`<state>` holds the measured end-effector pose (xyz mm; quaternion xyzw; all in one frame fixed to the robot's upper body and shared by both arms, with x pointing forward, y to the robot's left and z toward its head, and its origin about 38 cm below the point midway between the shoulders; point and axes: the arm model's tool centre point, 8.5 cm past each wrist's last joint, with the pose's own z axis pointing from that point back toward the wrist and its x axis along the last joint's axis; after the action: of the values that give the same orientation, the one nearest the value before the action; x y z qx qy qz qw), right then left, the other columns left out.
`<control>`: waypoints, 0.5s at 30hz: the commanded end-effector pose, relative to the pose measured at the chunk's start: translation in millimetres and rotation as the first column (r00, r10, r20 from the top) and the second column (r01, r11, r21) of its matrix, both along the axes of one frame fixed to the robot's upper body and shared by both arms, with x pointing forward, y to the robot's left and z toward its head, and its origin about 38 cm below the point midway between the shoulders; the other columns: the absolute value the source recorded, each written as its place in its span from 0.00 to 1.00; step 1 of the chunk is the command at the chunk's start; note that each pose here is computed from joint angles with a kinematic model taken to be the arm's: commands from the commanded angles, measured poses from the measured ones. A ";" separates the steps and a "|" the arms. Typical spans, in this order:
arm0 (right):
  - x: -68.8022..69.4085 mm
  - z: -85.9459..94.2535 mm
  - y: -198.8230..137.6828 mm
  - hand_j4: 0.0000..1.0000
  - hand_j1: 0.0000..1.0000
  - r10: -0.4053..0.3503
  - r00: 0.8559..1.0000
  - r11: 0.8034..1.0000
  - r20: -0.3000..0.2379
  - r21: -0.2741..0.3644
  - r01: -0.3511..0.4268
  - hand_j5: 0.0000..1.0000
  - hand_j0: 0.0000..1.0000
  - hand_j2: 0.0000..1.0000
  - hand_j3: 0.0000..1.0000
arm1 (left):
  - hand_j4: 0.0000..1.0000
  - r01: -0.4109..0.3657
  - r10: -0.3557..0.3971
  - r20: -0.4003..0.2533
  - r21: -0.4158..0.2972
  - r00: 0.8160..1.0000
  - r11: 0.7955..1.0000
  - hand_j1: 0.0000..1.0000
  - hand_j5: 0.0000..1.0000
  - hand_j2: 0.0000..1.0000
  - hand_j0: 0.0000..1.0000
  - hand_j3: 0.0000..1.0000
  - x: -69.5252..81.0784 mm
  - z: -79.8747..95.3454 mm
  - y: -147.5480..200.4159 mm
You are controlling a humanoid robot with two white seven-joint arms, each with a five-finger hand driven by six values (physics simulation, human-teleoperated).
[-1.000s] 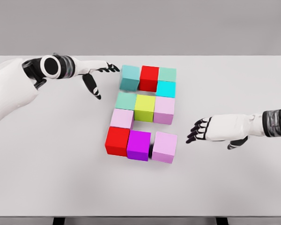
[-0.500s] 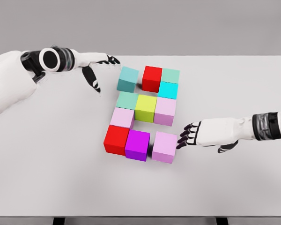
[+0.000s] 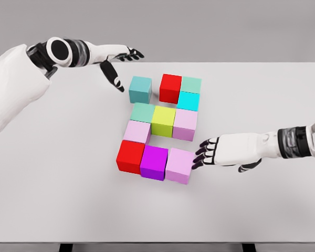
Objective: Assemble the squares on the desktop into the number 2
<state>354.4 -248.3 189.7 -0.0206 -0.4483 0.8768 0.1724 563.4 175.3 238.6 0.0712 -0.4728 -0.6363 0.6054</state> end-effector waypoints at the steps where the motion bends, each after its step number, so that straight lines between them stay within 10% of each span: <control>1: -0.1 0.8 1.1 1.00 1.00 -0.001 1.000 1.000 -0.003 0.007 0.001 1.00 1.00 1.00 1.00 | 1.00 0.006 -0.006 -0.006 -0.015 1.000 1.000 1.00 1.00 1.00 1.00 1.00 1.3 -1.3 -9.3; 11: 0.5 1.5 5.3 1.00 1.00 0.006 1.000 1.000 -0.001 0.017 -0.006 1.00 1.00 1.00 1.00 | 1.00 -0.036 0.036 0.007 -0.020 0.999 0.999 1.00 1.00 1.00 1.00 1.00 5.6 -16.5 -12.6; 15: 1.1 1.2 4.0 1.00 1.00 0.003 1.000 1.000 -0.002 0.015 -0.002 1.00 1.00 1.00 1.00 | 1.00 -0.017 0.014 0.067 0.043 0.998 0.999 1.00 1.00 1.00 1.00 1.00 -7.1 24.0 44.2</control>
<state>355.0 -243.6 190.6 -0.0184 -0.4535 0.8749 0.1688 565.2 197.2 252.6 0.0971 -0.4816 -0.6306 0.6007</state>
